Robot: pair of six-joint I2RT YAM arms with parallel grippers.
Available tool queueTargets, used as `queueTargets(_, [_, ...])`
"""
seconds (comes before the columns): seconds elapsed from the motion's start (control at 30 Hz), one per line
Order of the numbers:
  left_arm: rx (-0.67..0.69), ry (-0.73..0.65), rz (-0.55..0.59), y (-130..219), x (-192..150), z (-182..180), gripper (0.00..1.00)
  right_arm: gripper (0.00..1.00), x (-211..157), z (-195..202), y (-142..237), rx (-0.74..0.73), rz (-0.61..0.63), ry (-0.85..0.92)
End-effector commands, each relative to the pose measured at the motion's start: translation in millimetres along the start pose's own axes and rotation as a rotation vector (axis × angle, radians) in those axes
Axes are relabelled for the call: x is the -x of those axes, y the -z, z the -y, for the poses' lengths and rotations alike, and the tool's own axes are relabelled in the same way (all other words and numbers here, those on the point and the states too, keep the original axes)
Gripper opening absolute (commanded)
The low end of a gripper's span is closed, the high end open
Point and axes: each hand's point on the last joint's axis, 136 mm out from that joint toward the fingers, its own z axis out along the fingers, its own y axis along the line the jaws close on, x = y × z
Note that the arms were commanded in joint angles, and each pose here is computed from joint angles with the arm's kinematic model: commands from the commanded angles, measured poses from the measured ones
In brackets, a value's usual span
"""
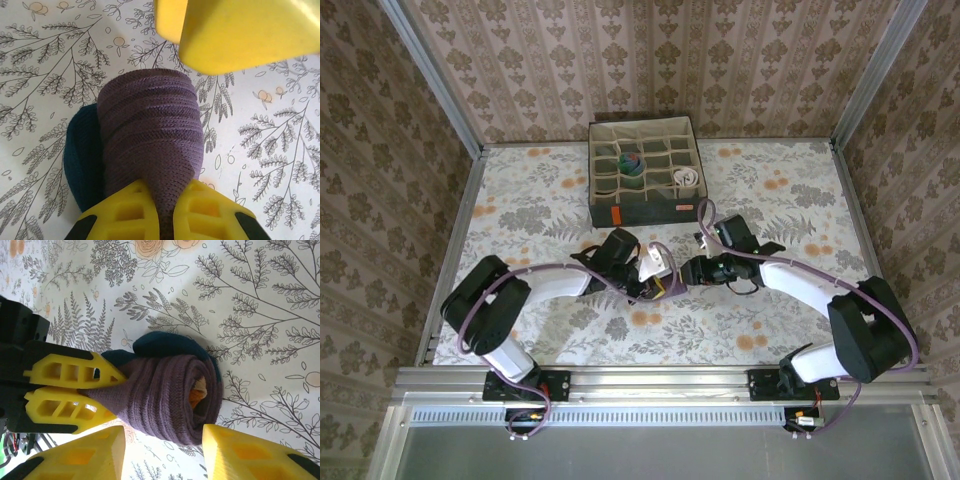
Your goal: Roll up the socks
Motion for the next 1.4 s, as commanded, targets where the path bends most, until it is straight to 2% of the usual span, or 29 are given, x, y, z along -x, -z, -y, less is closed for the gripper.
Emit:
queueTargets(0.0, [-0.094, 0.164, -0.112, -7.5, -34.2, 10.5, 0.00, 0.46, -3.4, -3.0, -10.5, 0.022, -0.019, 0.017])
queueTargets(0.27, [-0.128, 0.218, -0.115, -12.3, -40.0, 8.3, 0.00, 0.45, -16.5, 4.1, -40.8, -0.012, -0.145, -0.014])
queueTargets(0.37, [-0.119, 0.202, -0.108, -10.8, -40.1, 7.8, 0.02, 0.32, -21.3, 13.0, -47.5, -0.053, -0.179, -0.050])
queueTargets(0.43, [-0.059, 0.171, -0.119, -7.6, -41.8, 2.0, 0.07, 0.21, -24.1, 20.1, -49.9, -0.088, -0.196, -0.081])
queueTargets(0.57, [0.077, 0.039, -0.069, 7.7, -31.0, -5.7, 0.21, 0.10, -30.4, 26.7, -53.2, -0.118, -0.231, -0.126])
queueTargets(0.8, [0.333, -0.271, 0.105, 46.9, 2.6, -4.0, 0.44, 0.06, -37.0, 27.8, -54.6, -0.124, -0.274, -0.159])
queueTargets(0.93, [0.479, -0.433, 0.121, 60.2, 10.7, 0.9, 0.47, 0.06, -36.1, 24.7, -53.3, -0.119, -0.291, -0.159])
queueTargets(1.07, [0.603, -0.586, 0.081, 62.6, 14.5, 2.2, 0.53, 0.06, -36.0, 22.6, -52.6, -0.115, -0.307, -0.158])
queueTargets(1.23, [0.561, -0.689, 0.008, 44.9, 13.7, 6.7, 0.58, 0.06, -36.0, 20.3, -52.4, -0.109, -0.321, -0.162])
queueTargets(1.37, [0.545, -0.718, -0.048, 27.6, 5.4, 3.5, 0.59, 0.05, -36.5, 19.8, -52.0, -0.109, -0.329, -0.165])
